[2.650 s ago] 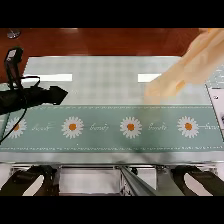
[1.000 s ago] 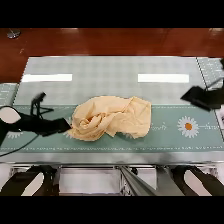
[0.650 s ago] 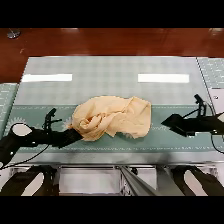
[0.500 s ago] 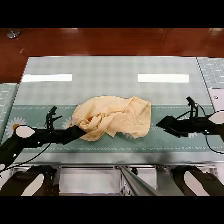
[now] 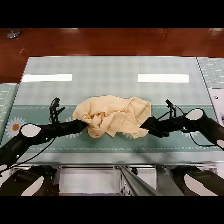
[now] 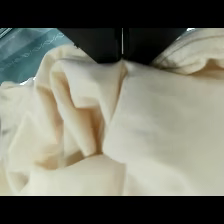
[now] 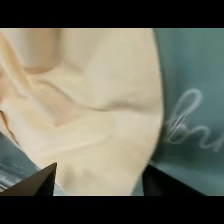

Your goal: Fold the shirts.

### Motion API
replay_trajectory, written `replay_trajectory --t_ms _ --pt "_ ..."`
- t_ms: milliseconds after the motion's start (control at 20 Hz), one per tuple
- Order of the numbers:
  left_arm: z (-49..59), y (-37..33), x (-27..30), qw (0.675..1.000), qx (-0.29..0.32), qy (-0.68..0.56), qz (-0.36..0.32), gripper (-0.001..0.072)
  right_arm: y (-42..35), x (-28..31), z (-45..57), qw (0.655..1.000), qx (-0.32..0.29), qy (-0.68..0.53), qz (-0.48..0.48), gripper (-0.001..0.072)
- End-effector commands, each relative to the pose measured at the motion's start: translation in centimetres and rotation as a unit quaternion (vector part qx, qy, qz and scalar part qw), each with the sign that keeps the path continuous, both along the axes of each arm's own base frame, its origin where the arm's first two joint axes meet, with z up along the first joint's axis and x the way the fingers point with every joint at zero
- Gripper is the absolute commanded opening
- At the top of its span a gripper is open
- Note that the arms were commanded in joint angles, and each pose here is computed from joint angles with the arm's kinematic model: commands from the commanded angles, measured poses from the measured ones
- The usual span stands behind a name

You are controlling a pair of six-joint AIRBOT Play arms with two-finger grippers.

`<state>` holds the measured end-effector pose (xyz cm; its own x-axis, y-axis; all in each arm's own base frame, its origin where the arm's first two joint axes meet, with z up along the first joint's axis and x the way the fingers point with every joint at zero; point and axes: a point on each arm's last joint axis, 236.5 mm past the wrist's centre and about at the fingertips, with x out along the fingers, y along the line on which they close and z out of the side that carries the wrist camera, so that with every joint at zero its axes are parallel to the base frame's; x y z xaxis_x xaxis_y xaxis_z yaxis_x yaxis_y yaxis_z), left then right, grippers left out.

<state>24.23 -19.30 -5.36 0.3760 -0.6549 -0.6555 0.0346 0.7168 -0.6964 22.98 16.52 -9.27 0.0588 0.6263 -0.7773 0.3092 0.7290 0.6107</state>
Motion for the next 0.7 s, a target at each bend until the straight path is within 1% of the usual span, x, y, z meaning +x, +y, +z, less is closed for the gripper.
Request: replay_trajectory --t_ms 0,50,100,200,300,350,450,550,650 --pt "2.0 -0.5 1.5 1.000 -0.005 -0.030 -0.003 0.0025 2.9 1.2 -0.3 1.000 0.024 -0.001 0.006 0.0426" --pt "2.8 -0.7 2.1 0.999 -0.008 -0.042 -0.002 0.0025 3.7 2.0 0.3 0.999 0.028 -0.017 0.025 0.0149" --pt "4.0 -0.7 3.0 0.998 -0.012 -0.054 0.000 0.0025 4.3 3.5 1.8 0.997 0.035 -0.047 0.046 0.0028" --pt "8.2 -0.4 5.3 0.994 -0.023 -0.103 -0.008 0.0025 4.4 7.8 7.1 0.989 0.042 -0.120 0.073 0.0027" --pt "14.5 1.5 8.7 0.985 -0.034 -0.166 0.010 0.0025 2.7 13.3 15.2 0.972 0.027 -0.220 0.077 0.0026" --pt "18.1 2.9 10.4 0.978 -0.036 -0.204 0.026 0.0025 1.6 15.7 20.1 0.959 0.016 -0.274 0.071 0.0026" --pt "26.6 6.1 13.0 0.954 -0.029 -0.291 0.058 0.0025 -0.8 18.9 31.0 0.919 -0.014 -0.389 0.059 0.0026" --pt "35.2 8.8 13.5 0.922 -0.014 -0.378 0.079 0.0025 -2.6 18.5 40.9 0.869 -0.055 -0.488 0.061 0.0026" --pt "42.9 10.7 12.3 0.886 0.008 -0.455 0.091 0.0025 -3.7 15.6 48.5 0.818 -0.099 -0.562 0.072 0.0026"
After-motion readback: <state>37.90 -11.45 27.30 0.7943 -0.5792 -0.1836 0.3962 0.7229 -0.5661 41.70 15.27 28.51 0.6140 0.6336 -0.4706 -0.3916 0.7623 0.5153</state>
